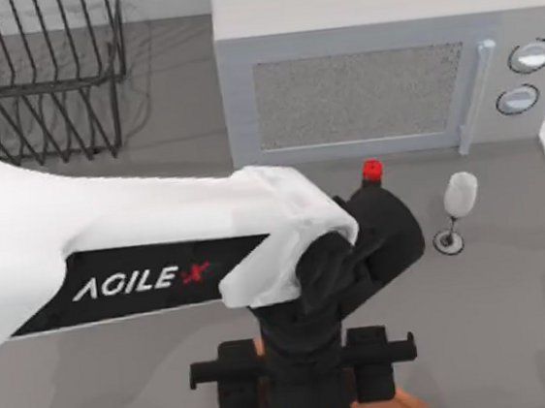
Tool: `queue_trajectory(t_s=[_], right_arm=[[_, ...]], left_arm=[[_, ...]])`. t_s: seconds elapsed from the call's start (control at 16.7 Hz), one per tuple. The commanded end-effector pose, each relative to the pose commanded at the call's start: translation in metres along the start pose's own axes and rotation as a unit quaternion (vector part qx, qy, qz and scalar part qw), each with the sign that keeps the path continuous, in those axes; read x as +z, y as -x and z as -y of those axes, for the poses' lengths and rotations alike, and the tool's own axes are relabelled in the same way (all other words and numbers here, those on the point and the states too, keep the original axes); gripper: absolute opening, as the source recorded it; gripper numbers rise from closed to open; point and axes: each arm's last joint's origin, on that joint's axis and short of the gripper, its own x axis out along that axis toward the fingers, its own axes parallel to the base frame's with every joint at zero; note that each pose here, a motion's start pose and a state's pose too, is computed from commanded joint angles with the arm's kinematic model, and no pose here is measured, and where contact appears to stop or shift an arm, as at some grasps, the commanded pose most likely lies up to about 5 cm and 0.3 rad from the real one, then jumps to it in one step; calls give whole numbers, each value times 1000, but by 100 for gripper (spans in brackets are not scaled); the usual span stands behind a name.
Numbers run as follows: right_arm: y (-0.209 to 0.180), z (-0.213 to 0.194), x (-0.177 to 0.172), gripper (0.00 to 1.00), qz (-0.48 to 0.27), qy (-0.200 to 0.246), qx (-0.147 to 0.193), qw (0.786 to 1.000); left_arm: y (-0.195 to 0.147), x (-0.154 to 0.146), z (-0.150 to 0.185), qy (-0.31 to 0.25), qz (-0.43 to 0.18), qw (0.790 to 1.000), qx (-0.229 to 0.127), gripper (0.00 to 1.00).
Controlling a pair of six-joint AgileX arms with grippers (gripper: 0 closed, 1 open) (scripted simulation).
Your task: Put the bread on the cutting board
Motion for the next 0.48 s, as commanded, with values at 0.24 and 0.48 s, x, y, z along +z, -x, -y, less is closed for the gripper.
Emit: queue_trajectory(t_s=[0.24, 0.48], right_arm=[[0, 0, 0, 100, 0, 0, 0, 1000], [0, 0, 0, 100, 0, 0, 0, 1000]], left_arm=[[0, 0, 0, 0, 0, 1000, 0, 100], [0, 0, 0, 0, 0, 1000, 0, 100]])
